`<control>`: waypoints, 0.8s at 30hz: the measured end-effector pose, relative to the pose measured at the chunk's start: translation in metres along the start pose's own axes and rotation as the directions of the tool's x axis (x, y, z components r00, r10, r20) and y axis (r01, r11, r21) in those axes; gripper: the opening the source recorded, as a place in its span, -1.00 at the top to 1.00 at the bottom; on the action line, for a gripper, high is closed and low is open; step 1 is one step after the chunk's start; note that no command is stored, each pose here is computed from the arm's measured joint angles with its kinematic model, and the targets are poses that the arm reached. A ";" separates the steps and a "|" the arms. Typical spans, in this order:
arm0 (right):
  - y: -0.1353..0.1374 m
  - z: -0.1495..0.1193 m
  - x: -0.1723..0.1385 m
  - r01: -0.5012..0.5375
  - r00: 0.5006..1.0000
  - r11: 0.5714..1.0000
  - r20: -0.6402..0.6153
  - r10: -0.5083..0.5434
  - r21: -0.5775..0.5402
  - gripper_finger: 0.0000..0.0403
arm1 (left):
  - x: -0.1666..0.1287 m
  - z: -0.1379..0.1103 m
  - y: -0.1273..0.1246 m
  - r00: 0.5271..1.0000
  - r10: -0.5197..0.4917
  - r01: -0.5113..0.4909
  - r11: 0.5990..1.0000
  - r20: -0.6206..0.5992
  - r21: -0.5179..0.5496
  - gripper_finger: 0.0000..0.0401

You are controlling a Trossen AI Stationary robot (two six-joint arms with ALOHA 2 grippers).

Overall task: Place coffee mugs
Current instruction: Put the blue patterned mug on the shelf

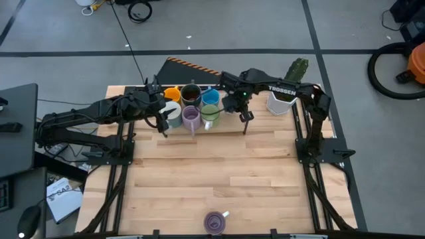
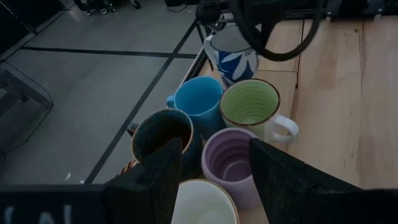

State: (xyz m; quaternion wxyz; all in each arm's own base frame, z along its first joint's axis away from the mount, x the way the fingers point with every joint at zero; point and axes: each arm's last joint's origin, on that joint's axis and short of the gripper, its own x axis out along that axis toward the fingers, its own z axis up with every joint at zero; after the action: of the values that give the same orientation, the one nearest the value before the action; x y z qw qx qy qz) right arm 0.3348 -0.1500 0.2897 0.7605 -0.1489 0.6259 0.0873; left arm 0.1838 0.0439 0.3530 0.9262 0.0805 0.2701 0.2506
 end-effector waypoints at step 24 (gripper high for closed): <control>0.030 0.018 0.016 -0.065 0.998 0.997 0.001 0.065 -0.034 0.82 | 0.000 0.001 -0.001 0.999 -0.043 0.043 0.999 0.009 -0.010 0.04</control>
State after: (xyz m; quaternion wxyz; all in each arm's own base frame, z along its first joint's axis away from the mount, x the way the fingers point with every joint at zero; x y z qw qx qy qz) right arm 0.3450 -0.1166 0.2739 0.7555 -0.1411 0.6280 0.1226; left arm 0.1846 0.0428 0.3531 0.9329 0.0709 0.2665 0.2315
